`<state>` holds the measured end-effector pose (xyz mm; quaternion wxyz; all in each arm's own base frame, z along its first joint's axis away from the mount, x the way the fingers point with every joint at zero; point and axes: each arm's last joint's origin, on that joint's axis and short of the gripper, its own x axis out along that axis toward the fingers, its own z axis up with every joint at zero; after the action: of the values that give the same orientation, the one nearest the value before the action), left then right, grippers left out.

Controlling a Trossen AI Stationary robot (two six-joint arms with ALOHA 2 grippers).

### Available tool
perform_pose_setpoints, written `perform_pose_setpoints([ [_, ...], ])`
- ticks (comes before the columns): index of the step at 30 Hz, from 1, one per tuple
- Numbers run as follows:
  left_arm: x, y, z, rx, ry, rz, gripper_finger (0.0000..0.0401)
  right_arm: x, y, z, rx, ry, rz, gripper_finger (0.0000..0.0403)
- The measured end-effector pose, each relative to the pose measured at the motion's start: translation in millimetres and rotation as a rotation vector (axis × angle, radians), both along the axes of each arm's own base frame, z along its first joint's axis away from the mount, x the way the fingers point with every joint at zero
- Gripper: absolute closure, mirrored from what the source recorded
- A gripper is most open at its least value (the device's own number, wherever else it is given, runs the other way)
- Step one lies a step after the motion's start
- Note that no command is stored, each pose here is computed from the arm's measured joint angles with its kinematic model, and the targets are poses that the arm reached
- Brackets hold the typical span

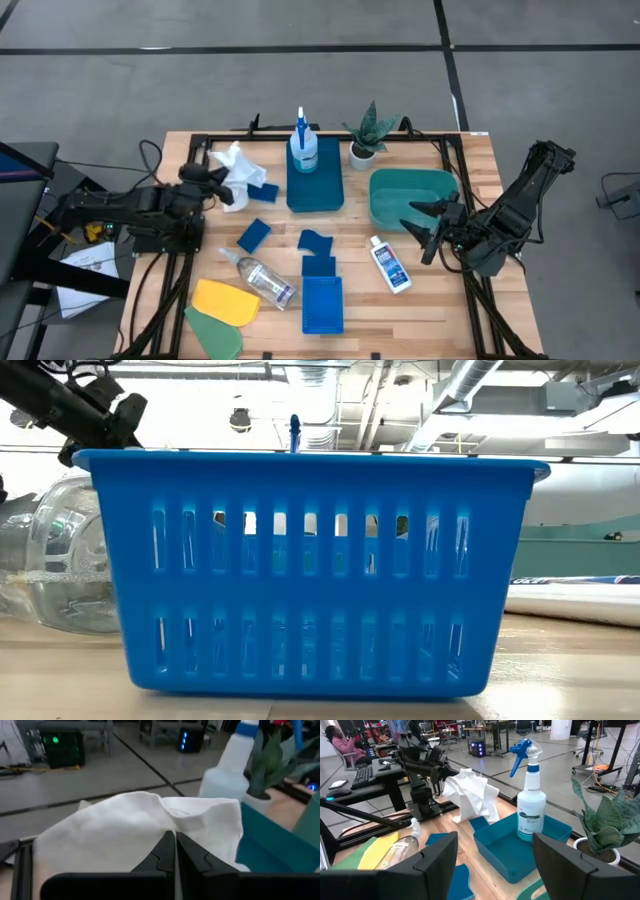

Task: Pick & Place Kitchen Items
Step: Put the white microfiber towel into the green bin

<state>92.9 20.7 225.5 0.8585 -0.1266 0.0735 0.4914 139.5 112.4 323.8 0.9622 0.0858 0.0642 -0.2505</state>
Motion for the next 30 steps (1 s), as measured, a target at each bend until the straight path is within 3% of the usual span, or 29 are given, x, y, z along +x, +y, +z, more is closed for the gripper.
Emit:
perform_pose_setpoints([
  [16, 6, -26, 23, 0.177, -0.057, -0.153, 0.0401, 2, 2, -2, -0.007, 0.007, 0.0, 0.0157],
  [23, 6, -38, 30, 0.231, -0.049, -0.279, 0.0401, 2, 2, -2, -0.008, 0.008, 0.0, 0.0157],
  [30, 8, -49, 38, 0.256, -0.098, -0.512, 0.0401, 2, 2, -2, -0.008, 0.008, 0.0, 0.0157],
])
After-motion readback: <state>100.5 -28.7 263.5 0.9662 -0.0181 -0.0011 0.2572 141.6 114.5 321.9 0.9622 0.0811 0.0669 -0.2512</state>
